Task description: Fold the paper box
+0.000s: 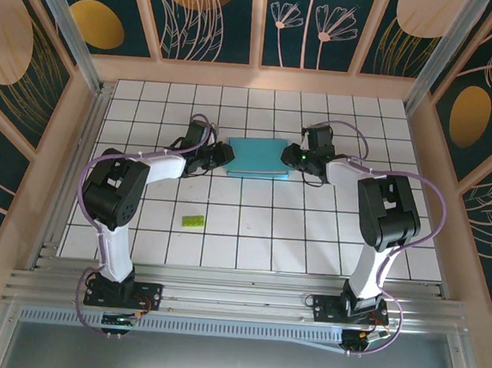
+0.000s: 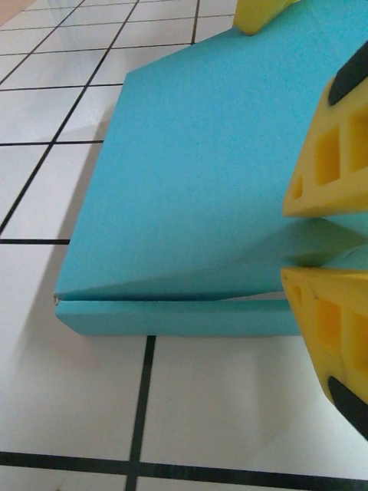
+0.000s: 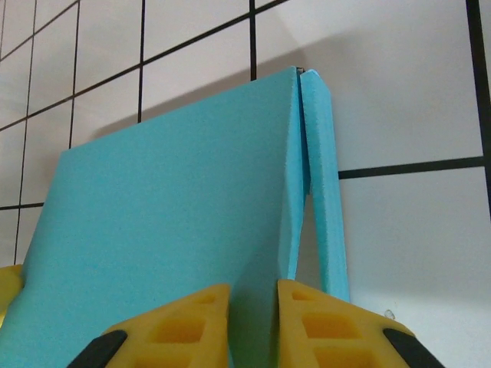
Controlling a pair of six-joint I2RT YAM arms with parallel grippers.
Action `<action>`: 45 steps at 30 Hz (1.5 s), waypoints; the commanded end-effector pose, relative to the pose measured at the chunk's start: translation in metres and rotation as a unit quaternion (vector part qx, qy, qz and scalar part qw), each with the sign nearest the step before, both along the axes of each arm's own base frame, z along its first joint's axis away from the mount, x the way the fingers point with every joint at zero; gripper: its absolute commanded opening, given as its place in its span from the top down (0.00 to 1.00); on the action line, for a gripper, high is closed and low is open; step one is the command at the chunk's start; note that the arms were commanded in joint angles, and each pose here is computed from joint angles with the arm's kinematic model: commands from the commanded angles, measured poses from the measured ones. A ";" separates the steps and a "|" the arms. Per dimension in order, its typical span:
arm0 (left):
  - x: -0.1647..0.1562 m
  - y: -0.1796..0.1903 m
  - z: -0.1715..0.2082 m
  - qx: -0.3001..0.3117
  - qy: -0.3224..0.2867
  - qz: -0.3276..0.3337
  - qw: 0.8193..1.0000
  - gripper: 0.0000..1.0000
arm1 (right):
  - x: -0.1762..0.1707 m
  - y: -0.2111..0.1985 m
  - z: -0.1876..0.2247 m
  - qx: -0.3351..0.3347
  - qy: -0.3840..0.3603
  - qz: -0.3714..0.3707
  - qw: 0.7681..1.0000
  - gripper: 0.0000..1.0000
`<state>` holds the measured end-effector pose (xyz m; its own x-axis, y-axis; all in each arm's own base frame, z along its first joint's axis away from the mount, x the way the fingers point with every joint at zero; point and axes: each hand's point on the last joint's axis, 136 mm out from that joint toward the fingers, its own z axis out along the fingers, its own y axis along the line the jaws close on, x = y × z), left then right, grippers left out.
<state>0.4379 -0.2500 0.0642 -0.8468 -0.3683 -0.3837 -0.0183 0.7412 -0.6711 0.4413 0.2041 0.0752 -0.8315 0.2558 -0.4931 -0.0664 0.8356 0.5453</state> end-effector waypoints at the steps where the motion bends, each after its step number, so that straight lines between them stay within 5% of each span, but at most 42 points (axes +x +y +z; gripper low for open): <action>1: -0.009 -0.016 0.016 -0.044 0.002 -0.023 0.999 0.80 | -0.004 0.016 0.007 0.016 0.004 0.018 1.000 0.82; 8: -0.010 -0.015 0.005 -0.044 0.011 -0.015 0.999 0.82 | -0.007 0.020 -0.010 0.006 0.013 0.014 1.000 0.85; 16: -0.008 0.008 -0.009 0.030 0.001 0.013 0.999 0.81 | -0.013 -0.006 -0.047 -0.123 0.010 -0.009 0.992 0.83; 25: -0.007 -0.002 0.016 0.006 -0.024 -0.015 1.000 0.77 | -0.015 -0.002 -0.050 -0.120 0.017 -0.003 0.993 0.79; 36: 0.009 0.020 0.041 0.095 -0.058 0.007 0.994 0.73 | 0.004 0.004 0.002 -0.103 -0.030 -0.004 0.994 0.69; 40: 0.015 0.030 0.031 0.139 -0.057 0.011 0.989 0.70 | 0.009 -0.005 0.008 -0.119 -0.040 -0.011 0.992 0.53; 45: 0.017 0.014 0.014 0.115 -0.035 -0.028 0.992 0.65 | 0.009 -0.004 -0.005 -0.106 -0.021 -0.003 0.994 0.44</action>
<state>0.4566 -0.2311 0.0961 -0.7920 -0.2656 -0.5497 0.0507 0.8687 -0.4928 0.4458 0.2010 0.0627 -0.8090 0.1476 -0.5689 -0.0764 0.9333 0.3508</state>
